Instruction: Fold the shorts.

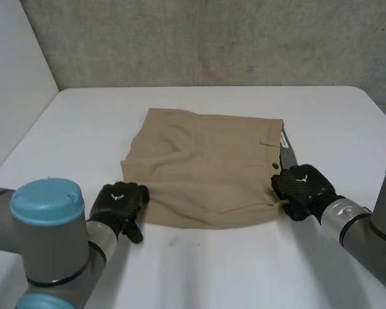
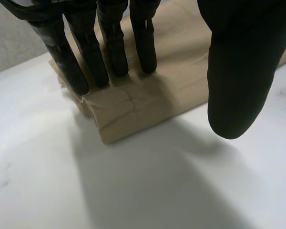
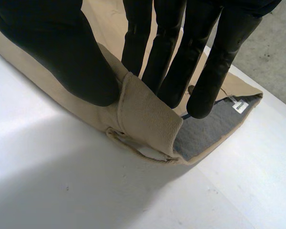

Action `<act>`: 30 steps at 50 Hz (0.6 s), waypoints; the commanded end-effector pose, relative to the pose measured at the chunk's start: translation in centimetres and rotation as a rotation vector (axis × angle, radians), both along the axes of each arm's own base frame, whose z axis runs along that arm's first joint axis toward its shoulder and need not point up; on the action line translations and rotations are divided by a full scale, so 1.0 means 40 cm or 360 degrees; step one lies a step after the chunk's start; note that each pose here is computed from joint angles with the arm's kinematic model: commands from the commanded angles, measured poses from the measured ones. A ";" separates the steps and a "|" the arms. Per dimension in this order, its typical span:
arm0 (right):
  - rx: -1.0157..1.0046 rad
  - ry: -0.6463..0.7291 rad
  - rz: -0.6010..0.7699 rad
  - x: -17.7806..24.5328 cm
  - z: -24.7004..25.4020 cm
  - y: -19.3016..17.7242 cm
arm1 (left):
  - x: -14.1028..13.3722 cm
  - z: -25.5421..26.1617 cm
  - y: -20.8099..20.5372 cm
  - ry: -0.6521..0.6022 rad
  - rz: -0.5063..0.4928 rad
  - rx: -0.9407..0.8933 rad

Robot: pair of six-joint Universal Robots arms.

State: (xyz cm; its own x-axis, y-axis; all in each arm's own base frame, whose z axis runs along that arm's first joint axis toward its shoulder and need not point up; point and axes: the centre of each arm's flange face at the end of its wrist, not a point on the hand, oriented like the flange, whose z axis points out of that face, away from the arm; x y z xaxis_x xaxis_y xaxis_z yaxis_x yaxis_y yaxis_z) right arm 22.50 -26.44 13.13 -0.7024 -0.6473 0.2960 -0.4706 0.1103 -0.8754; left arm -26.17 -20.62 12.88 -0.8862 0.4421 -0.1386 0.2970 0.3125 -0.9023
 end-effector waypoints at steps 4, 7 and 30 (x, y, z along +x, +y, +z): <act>0.0005 0.0011 0.0005 0.000 -0.005 0.002 | 0.017 0.009 -0.042 0.0039 0.0069 -0.0071; 0.0007 0.0011 0.0005 0.000 -0.006 0.002 | 0.023 0.008 -0.050 0.0039 0.0085 -0.0076; 0.0004 0.0015 -0.0004 -0.001 -0.007 -0.001 | 0.019 -0.034 -0.104 -0.0021 0.0054 -0.0174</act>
State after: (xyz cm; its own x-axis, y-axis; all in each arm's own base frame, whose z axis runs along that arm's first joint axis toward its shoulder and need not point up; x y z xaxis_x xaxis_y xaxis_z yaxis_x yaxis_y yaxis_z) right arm 22.50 -26.39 12.80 -0.6986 -0.6506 0.2978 -0.4776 0.1140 -0.8712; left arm -25.48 -24.50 12.21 -0.9136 0.3748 -0.1578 0.2553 0.2264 -0.9400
